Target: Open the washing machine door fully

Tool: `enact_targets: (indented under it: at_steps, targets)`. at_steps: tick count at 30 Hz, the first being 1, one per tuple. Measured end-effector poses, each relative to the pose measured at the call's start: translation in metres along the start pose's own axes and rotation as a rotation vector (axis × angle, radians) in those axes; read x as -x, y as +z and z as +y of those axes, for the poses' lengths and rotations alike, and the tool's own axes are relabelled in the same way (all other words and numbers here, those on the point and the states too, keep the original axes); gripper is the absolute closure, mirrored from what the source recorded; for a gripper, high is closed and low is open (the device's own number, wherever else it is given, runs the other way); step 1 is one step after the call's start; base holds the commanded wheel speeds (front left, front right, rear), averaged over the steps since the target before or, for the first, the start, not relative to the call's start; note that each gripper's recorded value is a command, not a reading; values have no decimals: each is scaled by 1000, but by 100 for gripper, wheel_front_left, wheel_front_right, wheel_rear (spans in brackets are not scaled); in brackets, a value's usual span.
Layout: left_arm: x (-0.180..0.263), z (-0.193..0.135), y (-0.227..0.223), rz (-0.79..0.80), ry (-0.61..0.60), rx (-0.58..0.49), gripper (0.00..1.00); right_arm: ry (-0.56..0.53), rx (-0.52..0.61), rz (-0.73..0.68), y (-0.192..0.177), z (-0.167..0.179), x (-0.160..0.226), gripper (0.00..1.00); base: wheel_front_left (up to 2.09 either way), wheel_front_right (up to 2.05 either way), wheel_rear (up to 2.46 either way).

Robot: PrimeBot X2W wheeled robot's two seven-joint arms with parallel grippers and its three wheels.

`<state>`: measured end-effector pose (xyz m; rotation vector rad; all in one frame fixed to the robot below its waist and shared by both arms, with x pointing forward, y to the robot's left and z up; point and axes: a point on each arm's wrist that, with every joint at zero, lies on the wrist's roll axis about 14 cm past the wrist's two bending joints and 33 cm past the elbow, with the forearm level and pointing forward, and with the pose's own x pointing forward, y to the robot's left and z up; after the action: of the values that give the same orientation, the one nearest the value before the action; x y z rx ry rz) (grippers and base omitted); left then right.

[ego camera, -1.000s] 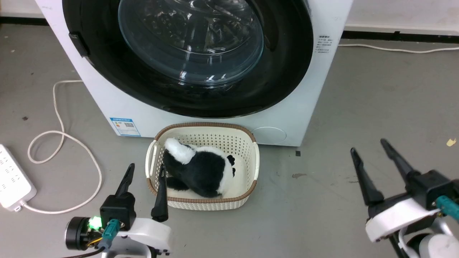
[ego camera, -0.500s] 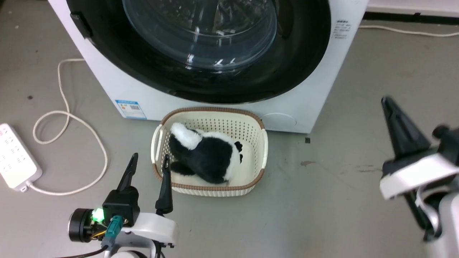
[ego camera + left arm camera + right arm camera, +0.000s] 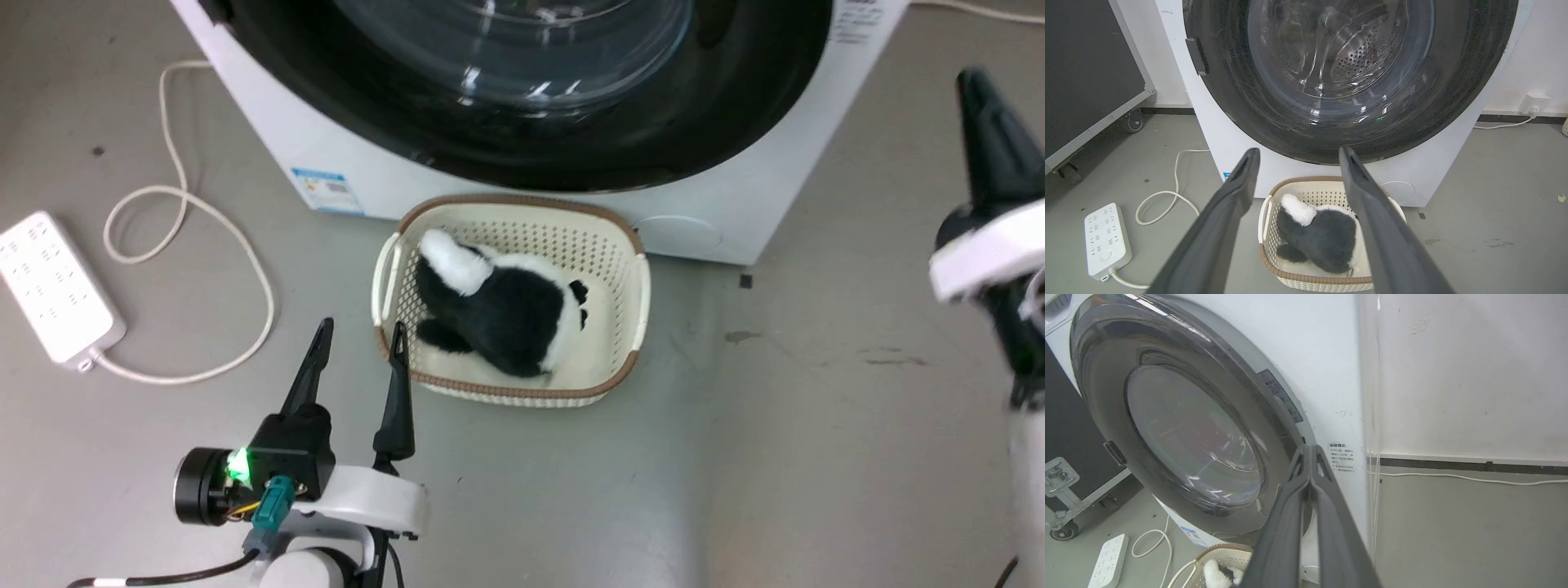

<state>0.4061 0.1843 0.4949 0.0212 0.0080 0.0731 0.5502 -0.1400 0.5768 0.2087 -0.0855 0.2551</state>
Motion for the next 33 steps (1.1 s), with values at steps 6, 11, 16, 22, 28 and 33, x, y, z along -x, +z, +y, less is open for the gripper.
enact_targets:
  at_steps: [6,11,16,22,28,33]
  targets:
    - [-3,6,-5,6,21,-7,0,-24,-150,71,-15,-8,-31,100,0,0,0]
    - [-4,9,-8,9,36,-9,0,-60,-255,148,-32,-17,-54,100,0,0,0]
    - [-4,12,-12,16,51,-17,0,-63,-377,231,-48,-16,-74,100,0,0,0]
    - [-6,14,-15,18,62,-19,0,-32,-515,320,-60,-5,-96,100,0,0,0]
    - [-9,13,-19,22,67,-20,0,0,-622,344,-60,2,-118,100,0,0,0]
    - [-11,16,-20,17,79,-30,0,26,-687,398,-68,9,-130,100,0,0,0]
